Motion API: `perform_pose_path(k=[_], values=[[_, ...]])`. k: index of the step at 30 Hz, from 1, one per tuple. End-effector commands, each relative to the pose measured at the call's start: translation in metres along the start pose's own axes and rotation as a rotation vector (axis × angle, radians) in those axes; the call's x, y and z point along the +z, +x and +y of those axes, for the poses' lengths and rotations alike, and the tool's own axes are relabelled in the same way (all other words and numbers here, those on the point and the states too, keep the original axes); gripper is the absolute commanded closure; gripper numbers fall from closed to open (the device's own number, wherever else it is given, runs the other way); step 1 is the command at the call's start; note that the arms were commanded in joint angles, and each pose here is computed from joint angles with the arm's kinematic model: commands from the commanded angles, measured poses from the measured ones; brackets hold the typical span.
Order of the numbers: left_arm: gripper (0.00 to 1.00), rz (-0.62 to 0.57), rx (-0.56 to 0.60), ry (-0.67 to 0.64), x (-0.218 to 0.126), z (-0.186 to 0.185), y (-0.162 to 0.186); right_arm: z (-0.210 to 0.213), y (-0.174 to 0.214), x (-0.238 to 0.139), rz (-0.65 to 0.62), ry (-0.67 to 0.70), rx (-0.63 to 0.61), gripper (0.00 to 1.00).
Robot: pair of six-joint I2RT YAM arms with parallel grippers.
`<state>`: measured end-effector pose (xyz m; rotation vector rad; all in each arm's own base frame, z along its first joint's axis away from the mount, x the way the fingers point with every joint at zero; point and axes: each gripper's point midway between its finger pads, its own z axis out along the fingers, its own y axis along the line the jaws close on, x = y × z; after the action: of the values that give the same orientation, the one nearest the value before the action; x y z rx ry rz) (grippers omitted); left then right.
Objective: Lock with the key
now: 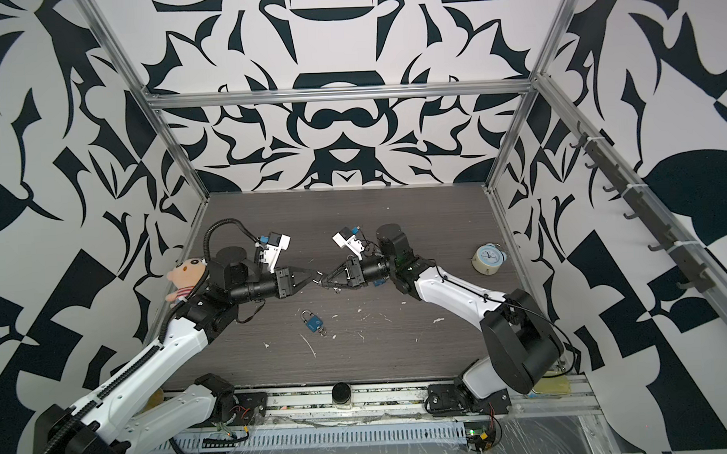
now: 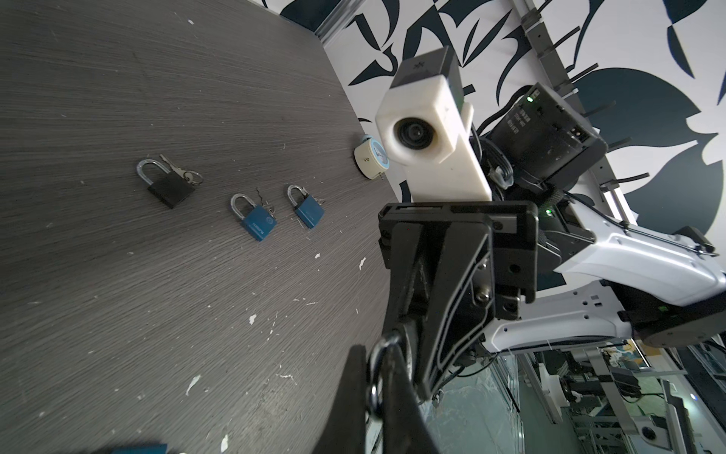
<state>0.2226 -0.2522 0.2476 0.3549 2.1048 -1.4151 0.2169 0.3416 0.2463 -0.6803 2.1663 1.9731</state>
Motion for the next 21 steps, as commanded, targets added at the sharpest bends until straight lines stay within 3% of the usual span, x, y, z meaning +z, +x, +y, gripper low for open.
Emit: perform_pose_path(k=[1,11,21], values=[[1.0,0.198,-0.056,0.081,0.011,-0.014,0.056,0.046,-0.054,0.0,-0.161,-0.018,-0.247,1.0],[1.0,0.225,-0.06,0.105,0.021,-0.021,0.069,0.043,-0.066,0.004,-0.183,-0.014,-0.256,1.0],[1.0,0.147,0.003,0.136,0.014,-0.036,0.044,0.027,-0.047,0.01,-0.129,0.023,-0.232,1.0]])
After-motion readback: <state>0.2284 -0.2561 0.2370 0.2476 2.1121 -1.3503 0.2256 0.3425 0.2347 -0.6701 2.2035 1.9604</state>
